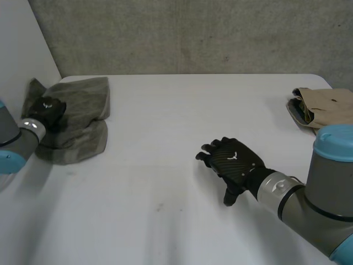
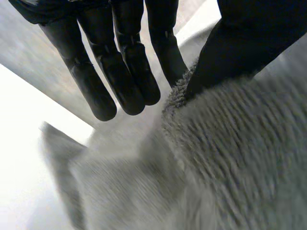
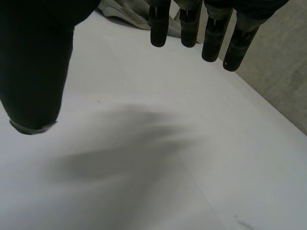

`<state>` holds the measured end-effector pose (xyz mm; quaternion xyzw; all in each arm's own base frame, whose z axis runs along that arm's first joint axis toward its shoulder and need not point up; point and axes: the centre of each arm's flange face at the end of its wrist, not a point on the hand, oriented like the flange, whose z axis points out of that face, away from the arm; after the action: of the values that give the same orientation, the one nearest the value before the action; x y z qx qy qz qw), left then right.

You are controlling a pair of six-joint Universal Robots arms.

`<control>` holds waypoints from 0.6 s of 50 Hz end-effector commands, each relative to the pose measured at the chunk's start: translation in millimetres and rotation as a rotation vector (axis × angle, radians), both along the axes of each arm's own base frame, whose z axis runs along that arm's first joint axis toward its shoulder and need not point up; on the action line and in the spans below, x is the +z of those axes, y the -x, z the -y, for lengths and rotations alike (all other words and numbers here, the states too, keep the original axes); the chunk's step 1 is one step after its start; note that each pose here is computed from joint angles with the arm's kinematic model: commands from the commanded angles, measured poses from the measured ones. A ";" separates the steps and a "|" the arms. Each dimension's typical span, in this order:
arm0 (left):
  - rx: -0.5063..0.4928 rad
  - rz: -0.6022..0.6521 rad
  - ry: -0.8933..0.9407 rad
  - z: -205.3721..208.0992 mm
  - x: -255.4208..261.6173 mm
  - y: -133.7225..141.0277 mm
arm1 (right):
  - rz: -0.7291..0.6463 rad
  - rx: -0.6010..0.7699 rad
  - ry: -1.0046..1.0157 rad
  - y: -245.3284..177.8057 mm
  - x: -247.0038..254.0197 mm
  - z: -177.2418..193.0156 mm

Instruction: Fold the laundry.

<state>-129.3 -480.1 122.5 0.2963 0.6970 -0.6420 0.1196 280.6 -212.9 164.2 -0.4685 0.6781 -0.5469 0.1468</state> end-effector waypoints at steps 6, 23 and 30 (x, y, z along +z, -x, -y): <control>-0.222 -0.290 0.285 -117.5 138.2 133.1 | 0.042 -0.127 0.084 22.8 27.8 31.0; -0.716 -0.569 -0.472 -295.6 81.6 244.9 | 0.105 -0.401 0.122 58.4 45.3 74.6; -0.543 -0.604 -0.337 -248.3 104.4 217.0 | 0.110 -0.396 0.134 57.6 49.0 76.3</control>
<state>-372.7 -186.5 207.0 0.3403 0.6847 -0.5256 -0.3731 220.9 -289.0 210.7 -0.3000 0.7147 -0.6307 0.0390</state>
